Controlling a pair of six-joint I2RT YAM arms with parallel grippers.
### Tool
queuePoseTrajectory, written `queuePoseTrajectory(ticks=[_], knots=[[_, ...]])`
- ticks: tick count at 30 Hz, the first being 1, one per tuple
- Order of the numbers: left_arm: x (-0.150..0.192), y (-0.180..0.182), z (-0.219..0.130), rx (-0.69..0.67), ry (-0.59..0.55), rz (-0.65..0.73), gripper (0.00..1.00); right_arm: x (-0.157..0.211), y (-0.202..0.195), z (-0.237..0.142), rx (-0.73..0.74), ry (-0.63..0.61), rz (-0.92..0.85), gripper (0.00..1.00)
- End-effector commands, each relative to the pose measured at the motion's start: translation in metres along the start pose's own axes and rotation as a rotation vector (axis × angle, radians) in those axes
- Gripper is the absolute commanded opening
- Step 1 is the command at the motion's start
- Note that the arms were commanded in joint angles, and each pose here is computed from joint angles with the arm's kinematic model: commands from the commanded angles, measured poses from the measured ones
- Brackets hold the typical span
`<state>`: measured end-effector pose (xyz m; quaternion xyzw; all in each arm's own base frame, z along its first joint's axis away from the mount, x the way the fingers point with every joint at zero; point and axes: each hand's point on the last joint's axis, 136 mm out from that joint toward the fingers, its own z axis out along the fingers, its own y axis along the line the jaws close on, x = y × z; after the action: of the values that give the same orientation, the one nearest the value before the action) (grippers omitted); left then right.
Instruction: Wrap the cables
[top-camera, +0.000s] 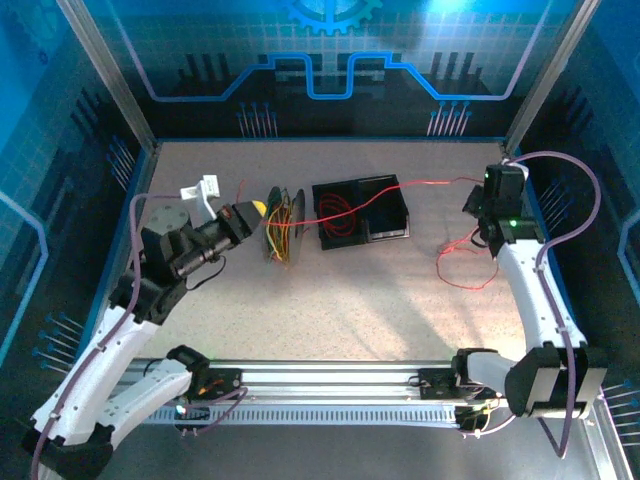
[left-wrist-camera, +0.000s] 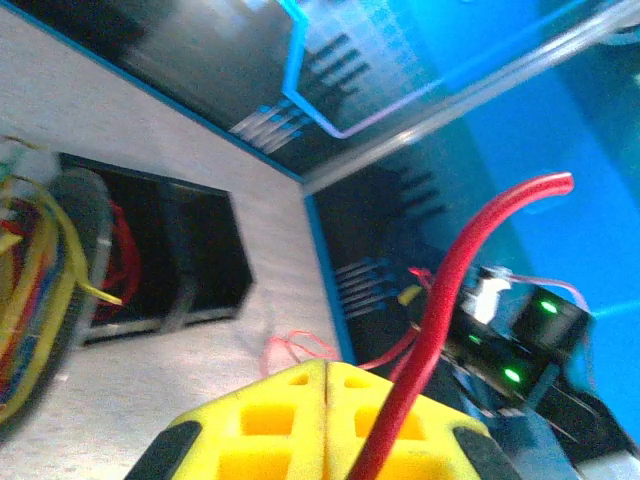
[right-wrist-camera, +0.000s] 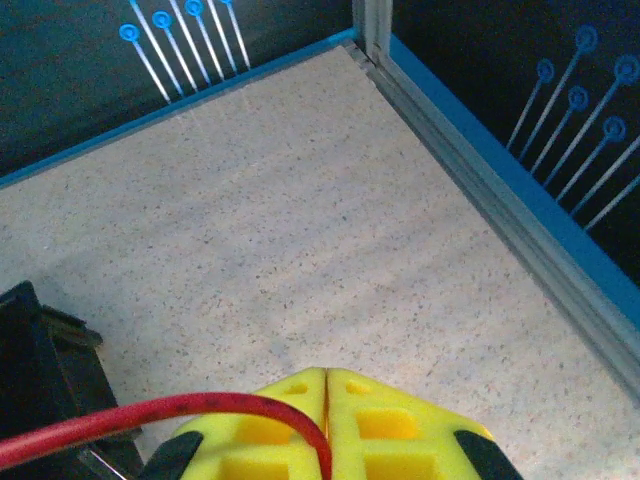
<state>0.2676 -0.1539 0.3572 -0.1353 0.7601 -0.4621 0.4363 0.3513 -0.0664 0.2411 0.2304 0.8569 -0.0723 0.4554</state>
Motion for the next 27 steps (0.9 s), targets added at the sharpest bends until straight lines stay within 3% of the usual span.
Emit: queuePoseTrajectory(ticks=[1, 4, 10, 12, 17, 24, 27], knots=[[-0.012, 0.017, 0.013, -0.114, -0.003, 0.097, 0.00, 0.008, 0.000, 0.003, -0.053, -0.043, -0.069, 0.00], [-0.013, 0.019, 0.038, -0.119, 0.029, 0.108, 0.00, 0.045, 0.016, 0.014, -0.162, 0.044, -0.092, 0.00], [-0.013, 0.018, 0.069, -0.207, 0.023, 0.243, 0.00, 0.084, 0.024, 0.025, -0.218, 0.193, -0.083, 0.53], [-0.011, 0.017, 0.078, -0.225, 0.025, 0.285, 0.00, 0.081, 0.030, 0.015, -0.257, 0.197, -0.067, 0.69], [-0.007, 0.022, 0.088, -0.272, 0.028, 0.327, 0.00, 0.062, 0.030, -0.022, -0.303, 0.146, -0.049, 1.00], [-0.009, 0.024, 0.086, -0.303, 0.036, 0.360, 0.00, 0.044, 0.028, -0.046, -0.419, 0.191, 0.091, 1.00], [-0.013, 0.021, 0.080, -0.306, 0.027, 0.383, 0.00, 0.047, 0.046, -0.053, -0.571, 0.268, 0.212, 1.00]])
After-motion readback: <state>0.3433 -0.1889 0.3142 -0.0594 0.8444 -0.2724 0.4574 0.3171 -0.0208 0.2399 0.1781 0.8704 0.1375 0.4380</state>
